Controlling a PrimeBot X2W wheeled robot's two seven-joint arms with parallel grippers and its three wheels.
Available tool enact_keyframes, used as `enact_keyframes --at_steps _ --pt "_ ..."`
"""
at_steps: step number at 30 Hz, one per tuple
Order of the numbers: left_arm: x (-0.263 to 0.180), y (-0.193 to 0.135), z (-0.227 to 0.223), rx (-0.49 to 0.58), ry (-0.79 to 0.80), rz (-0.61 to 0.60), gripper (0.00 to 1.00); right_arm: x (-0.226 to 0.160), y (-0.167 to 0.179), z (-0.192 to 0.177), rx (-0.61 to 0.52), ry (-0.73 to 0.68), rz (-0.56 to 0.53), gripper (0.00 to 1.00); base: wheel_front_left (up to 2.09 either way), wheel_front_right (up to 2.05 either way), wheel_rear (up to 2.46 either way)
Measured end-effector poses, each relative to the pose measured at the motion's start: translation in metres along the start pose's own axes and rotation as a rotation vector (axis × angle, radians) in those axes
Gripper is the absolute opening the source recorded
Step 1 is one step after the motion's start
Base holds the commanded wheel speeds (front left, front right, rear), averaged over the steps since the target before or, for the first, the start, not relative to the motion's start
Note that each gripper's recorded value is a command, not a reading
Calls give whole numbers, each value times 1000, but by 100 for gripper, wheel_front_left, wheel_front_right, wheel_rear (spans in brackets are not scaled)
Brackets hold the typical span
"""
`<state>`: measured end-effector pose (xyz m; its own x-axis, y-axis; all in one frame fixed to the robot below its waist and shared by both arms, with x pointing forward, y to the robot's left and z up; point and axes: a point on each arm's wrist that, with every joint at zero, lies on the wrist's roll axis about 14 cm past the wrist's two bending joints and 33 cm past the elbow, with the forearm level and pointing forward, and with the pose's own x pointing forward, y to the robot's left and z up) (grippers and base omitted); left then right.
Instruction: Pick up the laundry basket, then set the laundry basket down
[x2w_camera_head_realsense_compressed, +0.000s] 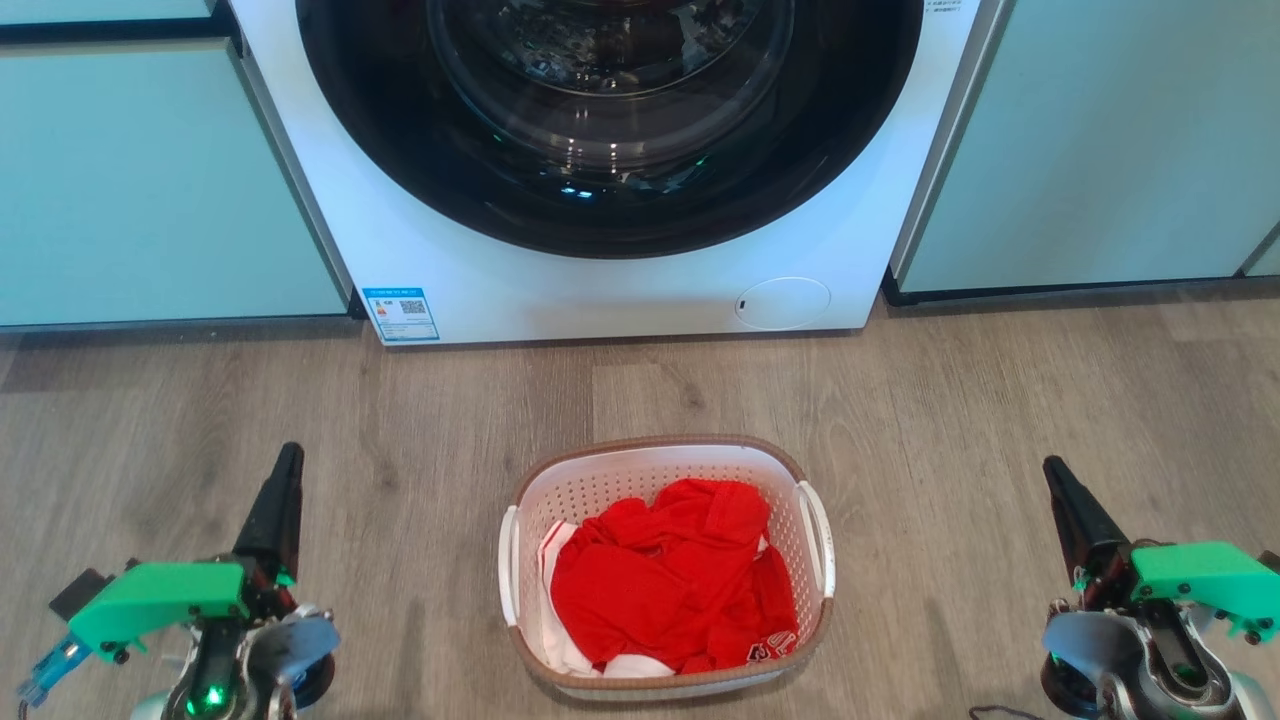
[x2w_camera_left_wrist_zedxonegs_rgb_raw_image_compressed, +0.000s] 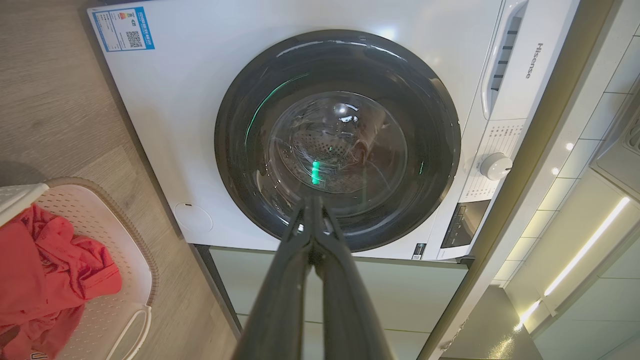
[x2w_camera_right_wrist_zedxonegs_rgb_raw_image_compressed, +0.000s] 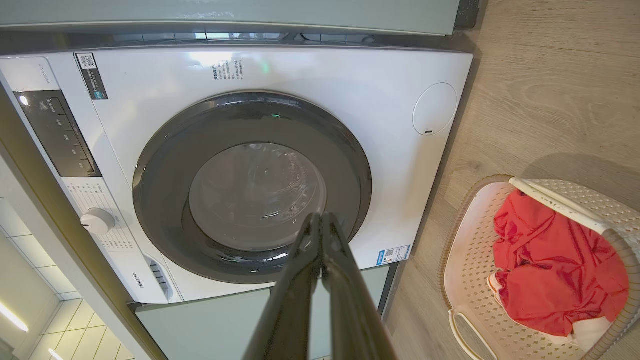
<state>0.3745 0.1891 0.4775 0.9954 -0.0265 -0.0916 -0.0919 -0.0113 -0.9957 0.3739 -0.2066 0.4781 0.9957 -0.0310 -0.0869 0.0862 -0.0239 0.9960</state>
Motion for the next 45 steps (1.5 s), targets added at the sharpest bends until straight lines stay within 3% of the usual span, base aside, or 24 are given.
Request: enact_keyframes --at_steps 7,8,14,31,45 --pt "-1 3 0 -2 1 10 0 -1 -3 0 2 0 -9 0 0 0 0" --pt "-3 10 -1 -4 1 31 100 -3 -10 -1 5 0 -30 100 0 0 0" --pt "-26 52 -2 -21 -11 154 100 -22 -48 -2 17 -5 -143 100 0 0 0" --pt "-21 39 -5 65 -20 123 100 -21 -42 -4 -83 -15 -127 100 0 0 0" --pt "-16 23 -8 262 -16 93 100 -16 -26 -11 -293 7 -79 100 0 0 0"
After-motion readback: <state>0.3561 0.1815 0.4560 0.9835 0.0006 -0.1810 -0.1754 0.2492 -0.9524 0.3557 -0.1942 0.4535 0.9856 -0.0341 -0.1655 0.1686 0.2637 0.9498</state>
